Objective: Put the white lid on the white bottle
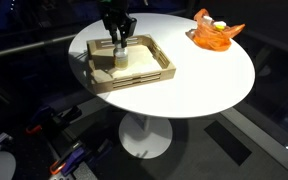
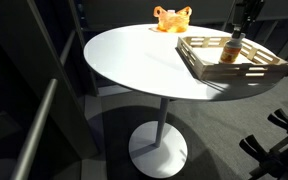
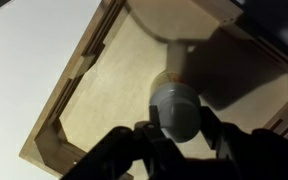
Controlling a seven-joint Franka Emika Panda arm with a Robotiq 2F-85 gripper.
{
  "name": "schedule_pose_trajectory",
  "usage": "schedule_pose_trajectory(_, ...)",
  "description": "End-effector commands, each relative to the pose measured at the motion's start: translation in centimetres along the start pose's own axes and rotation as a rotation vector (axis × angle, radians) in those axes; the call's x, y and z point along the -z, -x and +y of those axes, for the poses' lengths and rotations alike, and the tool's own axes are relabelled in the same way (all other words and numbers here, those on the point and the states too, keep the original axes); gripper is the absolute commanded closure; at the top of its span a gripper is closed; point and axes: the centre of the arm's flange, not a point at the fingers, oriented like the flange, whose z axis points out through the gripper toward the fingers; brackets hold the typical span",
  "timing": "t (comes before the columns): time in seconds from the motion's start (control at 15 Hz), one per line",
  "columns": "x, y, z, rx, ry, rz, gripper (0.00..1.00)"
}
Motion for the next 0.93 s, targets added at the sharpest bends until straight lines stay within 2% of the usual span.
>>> schedule_pose_trajectory(0.0,-0.17,-0.07,0.36,0.016,0.006,0.002,0.81)
schedule_pose_trajectory(0.53,-0.52,-0.11,0.41,-0.007,-0.004,-0.020,0.81)
schedule_pose_trajectory(0.87,-0.54,0.08,0.74,-0.074,-0.010,-0.056,0.81)
